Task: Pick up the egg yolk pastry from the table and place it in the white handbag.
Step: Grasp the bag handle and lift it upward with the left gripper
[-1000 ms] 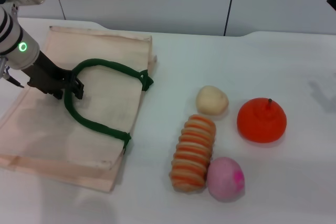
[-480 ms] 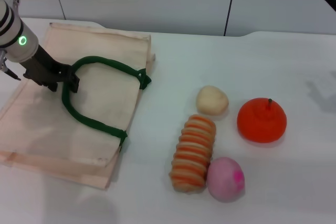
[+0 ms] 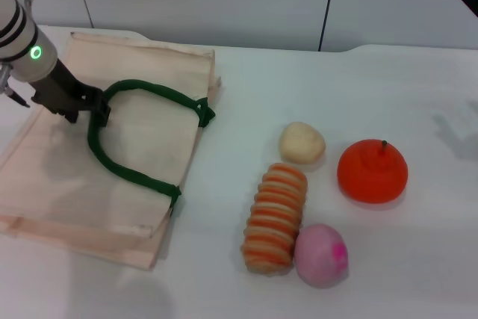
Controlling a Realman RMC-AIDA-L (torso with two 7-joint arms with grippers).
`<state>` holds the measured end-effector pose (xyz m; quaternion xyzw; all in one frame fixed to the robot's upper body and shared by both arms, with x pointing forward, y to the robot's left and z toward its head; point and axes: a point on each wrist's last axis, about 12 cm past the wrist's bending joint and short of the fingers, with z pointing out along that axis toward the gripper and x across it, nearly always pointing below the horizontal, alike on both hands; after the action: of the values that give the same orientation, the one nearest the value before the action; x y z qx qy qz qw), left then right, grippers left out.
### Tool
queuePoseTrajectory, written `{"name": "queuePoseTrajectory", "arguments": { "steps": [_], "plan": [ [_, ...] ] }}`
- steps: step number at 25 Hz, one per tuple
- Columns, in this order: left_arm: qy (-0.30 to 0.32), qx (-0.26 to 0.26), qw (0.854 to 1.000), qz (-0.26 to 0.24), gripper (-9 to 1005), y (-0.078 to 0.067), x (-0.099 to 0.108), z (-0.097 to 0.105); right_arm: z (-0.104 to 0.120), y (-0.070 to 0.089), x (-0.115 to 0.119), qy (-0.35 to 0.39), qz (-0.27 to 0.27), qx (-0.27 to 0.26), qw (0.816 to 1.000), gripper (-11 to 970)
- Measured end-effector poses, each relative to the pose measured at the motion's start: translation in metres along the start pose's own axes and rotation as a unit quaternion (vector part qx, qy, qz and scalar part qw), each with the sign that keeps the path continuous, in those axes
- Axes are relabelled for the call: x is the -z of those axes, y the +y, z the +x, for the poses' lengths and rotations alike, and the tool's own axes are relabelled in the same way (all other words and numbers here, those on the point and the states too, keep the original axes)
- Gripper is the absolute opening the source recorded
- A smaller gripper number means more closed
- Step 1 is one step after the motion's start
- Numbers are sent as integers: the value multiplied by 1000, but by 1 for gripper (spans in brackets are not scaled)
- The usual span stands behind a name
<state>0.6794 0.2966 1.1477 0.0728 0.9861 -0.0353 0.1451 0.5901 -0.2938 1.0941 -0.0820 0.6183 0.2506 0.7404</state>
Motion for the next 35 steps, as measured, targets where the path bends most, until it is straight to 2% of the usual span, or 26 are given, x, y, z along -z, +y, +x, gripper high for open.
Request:
{"name": "queuePoseTrajectory", "arguments": {
  "steps": [12,24,29,35],
  "plan": [
    [-5,-17,1000,17,570,-16,-9,-1,-1,3,-6,-1,-9,0,1000,879],
    [0,-19,1000,15,569,-14,-13,4,-3,6,-8,-12,-17,-1,1000,879],
    [5,-30,999,14,436,-15,-14,5,-4,6,-9,-12,-18,-1,1000,879],
    [6,-34,999,12,372,-15,-14,5,-4,7,-10,-13,-19,-1,1000,879]
  ]
}}
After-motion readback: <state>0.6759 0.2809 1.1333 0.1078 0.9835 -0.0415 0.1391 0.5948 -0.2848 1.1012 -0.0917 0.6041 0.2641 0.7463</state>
